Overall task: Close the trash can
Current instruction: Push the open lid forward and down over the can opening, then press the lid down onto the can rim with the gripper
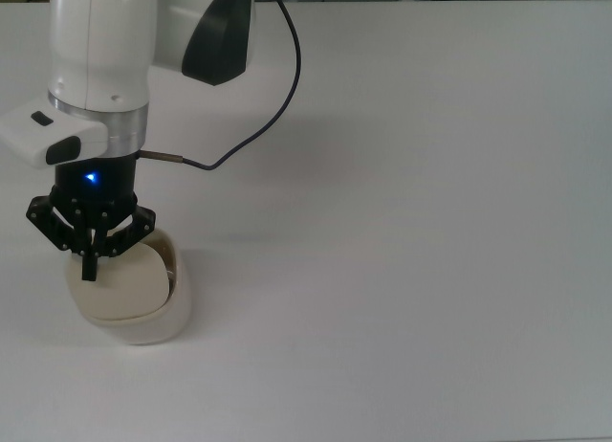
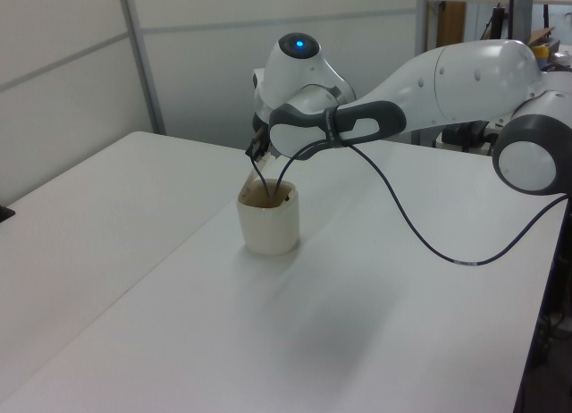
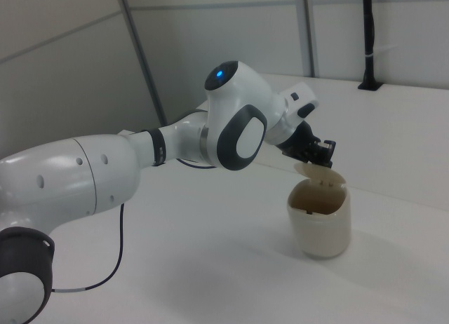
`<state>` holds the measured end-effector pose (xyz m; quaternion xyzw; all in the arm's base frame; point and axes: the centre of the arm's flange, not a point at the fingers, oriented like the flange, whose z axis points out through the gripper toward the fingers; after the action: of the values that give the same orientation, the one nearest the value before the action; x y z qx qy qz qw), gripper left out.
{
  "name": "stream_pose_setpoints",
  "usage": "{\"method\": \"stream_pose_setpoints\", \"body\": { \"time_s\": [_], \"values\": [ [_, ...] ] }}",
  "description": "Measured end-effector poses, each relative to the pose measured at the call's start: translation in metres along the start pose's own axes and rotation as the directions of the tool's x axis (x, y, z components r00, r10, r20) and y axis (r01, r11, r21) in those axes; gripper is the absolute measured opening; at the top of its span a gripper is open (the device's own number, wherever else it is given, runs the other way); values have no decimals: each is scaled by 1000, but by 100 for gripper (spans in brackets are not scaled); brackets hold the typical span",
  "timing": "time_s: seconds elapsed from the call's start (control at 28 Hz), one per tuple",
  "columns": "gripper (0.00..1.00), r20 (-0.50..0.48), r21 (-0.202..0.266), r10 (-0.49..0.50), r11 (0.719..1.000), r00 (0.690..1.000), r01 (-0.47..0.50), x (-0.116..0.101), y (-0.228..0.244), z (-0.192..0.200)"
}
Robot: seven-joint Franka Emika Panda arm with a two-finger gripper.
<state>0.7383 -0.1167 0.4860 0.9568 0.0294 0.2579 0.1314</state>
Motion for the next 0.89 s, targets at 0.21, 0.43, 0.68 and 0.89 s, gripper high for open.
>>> {"method": "stream_pose_setpoints", "body": {
  "time_s": [0.21, 0.43, 0.68, 0.89],
  "values": [
    [1, 88, 21, -49, 999, 995, 48, -6, 0, -5],
    [1, 142, 40, -87, 996, 986, 82, -12, -1, -5],
    [1, 181, 59, -119, 992, 976, 110, -22, -5, 4],
    [1, 205, 72, -143, 989, 968, 131, -30, -10, 16]
  ]
}}
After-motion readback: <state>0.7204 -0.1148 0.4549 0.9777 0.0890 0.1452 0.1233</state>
